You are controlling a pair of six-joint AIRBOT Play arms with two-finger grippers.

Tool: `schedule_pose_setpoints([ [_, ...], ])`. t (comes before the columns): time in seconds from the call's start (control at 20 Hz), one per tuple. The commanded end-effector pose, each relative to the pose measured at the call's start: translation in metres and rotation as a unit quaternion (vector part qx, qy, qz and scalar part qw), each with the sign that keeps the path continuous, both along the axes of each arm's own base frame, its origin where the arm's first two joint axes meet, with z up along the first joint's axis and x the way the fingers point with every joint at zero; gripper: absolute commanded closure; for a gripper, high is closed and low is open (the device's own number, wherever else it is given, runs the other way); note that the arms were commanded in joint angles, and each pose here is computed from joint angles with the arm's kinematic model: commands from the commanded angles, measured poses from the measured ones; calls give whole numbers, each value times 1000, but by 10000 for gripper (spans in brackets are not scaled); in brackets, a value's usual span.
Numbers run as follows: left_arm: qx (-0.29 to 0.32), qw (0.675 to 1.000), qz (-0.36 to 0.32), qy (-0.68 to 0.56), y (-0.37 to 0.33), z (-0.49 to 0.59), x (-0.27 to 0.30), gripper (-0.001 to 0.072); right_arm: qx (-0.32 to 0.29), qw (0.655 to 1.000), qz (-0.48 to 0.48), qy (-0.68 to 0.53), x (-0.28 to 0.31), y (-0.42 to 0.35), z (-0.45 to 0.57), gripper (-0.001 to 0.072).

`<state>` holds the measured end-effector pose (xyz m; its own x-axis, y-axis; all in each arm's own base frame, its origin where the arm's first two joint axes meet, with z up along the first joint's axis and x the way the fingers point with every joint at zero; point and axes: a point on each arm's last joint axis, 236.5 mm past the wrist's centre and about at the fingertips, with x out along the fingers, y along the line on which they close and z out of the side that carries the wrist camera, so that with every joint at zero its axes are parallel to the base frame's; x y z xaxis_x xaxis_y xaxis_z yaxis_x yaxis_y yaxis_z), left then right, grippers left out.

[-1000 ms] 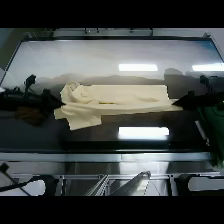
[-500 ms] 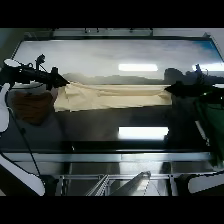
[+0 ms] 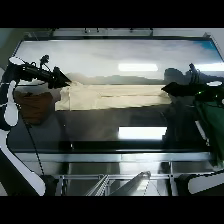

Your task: Fold the shirts.

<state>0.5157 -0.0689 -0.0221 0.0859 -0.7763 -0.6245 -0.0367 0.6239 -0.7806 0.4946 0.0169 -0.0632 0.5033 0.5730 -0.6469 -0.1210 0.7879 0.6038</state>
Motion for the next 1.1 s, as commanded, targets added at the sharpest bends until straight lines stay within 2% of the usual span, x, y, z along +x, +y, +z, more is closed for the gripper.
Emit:
schedule_pose_setpoints([
  [0.0, 3, 1000, -11, -19, 4, 39, -3, 4, -87, 995, -11, 39, -10, -47, 20, 90],
  [0.1, 8, 999, 15, -35, 4, 53, -1, -1, -99, 991, -42, 79, -15, -73, 26, 92],
  [0.15, 8, 999, 21, -37, 3, 57, -4, 38, -82, 991, -46, 99, -18, -72, 23, 92],
  [0.2, 8, 999, 19, -37, 0, 60, -8, 238, -71, 989, -45, 119, -22, -70, 15, 93],
  [0.25, 8, 999, 12, -40, -3, 63, -11, 677, -58, 987, -41, 142, -27, -64, 4, 94],
  [0.35, 9, 999, -4, -43, -11, 67, -16, 697, -25, 985, -30, 168, -30, -48, -13, 95],
  [0.4, 9, 999, -11, -43, -18, 68, -18, 697, 0, 984, -29, 176, -29, -39, -19, 105],
  [0.45, 9, 999, -22, -42, -26, 68, -20, 697, 25, 983, -31, 180, -26, -30, -22, 151],
  [0.55, 13, 998, -32, -46, -41, 66, -20, 697, 65, 979, -33, 191, -23, -16, -30, 156],
  [0.7, 16, 997, -46, -61, -68, 66, -17, 696, 80, 973, -22, 215, -26, 1, -46, 177],
  [0.8, 44, 995, -60, -65, -79, 54, -18, 697, 84, 971, -8, 223, -28, 17, -53, 205],
  [0.9, 97, 990, -88, -59, -89, 31, -24, 697, 93, 972, 2, 217, -20, 31, -51, 321],
  [0.95, 111, 987, -106, -53, -99, 19, -30, 697, 99, 973, 8, 206, -14, 37, -47, 471],
  [1.0, 115, 985, -120, -46, -110, 9, -34, 696, 110, 975, 8, 195, -6, 43, -38, 679],
  [1.05, 114, 984, -132, -39, -124, -2, -38, 697, 122, 976, 13, 182, 0, 47, -28, 694],
])
